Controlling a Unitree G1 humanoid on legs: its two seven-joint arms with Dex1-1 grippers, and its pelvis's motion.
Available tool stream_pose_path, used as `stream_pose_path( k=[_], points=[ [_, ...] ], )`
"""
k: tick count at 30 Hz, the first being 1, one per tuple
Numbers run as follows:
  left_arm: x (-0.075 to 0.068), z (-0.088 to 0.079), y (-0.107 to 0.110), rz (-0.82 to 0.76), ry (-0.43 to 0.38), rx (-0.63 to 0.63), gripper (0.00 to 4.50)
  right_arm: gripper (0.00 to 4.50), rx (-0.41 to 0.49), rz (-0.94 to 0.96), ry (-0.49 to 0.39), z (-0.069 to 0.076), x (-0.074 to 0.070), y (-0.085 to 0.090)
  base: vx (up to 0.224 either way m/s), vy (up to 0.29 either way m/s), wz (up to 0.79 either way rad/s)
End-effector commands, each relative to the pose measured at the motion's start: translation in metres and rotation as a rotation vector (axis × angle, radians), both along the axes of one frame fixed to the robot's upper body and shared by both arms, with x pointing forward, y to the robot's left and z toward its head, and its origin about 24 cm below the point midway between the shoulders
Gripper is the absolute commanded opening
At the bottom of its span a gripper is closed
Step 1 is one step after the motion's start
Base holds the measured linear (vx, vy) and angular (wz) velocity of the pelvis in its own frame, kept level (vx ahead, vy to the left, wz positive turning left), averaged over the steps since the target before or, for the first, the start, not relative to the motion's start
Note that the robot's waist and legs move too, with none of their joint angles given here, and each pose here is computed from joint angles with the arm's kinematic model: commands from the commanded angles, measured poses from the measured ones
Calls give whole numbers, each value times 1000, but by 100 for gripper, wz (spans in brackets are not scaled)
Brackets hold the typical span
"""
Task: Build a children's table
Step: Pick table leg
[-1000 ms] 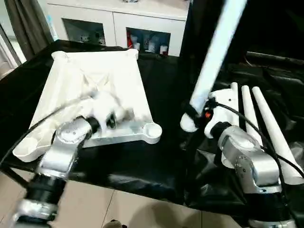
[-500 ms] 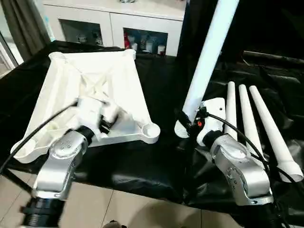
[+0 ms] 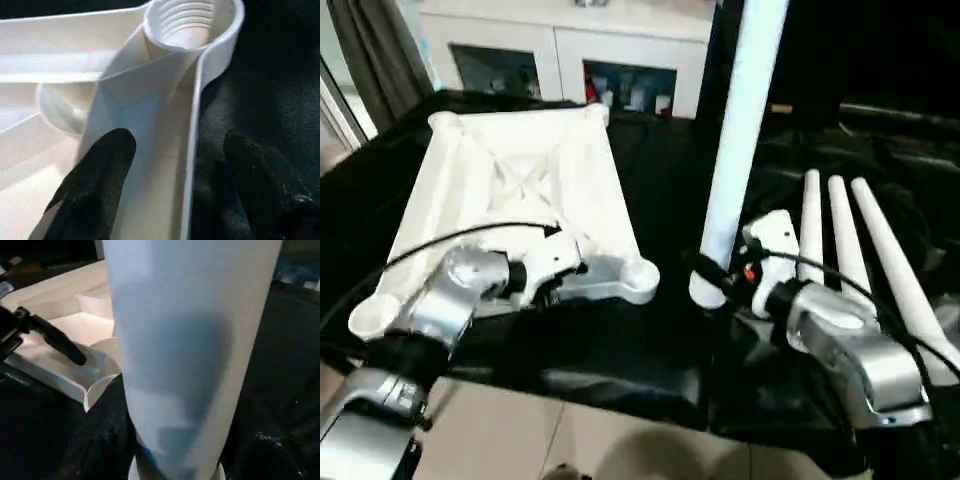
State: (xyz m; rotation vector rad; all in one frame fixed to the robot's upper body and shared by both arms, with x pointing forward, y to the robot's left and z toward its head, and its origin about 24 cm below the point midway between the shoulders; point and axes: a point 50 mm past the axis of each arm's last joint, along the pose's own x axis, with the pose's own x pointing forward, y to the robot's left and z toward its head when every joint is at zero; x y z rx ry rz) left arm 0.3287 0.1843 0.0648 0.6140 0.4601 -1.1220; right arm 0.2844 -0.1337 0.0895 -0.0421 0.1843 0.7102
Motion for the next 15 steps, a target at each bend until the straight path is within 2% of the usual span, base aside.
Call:
stream_pose_path(
  k=[1, 4, 5, 8, 10, 13, 15],
  points=[
    [7, 3, -2, -32, 13, 4, 302, 190, -3, 29, -7, 5, -2, 0, 0, 0, 0],
    [9, 4, -3, -50, 36, -3, 284, 190, -10, 37, -7, 5, -2, -1, 0, 0, 0],
    [11, 4, -4, -52, 51, -9, 260, 190, -12, 41, -6, 6, -3, -2, 0, 0, 0],
    [17, 4, -5, -54, 64, -6, 245, 190, -24, 56, -5, 7, -3, -4, 0, 0, 0],
    [18, 4, -5, -61, 76, -6, 218, 190, -23, 59, -4, 7, -3, -4, 0, 0, 0],
    [20, 5, -5, -68, 86, 0, 207, 190, -24, 66, -2, 7, -3, -3, 0, 0, 0],
    [19, 4, -4, -75, 108, 1, 182, 190, -26, 74, -1, 7, -4, -2, 0, 0, 0]
  ],
)
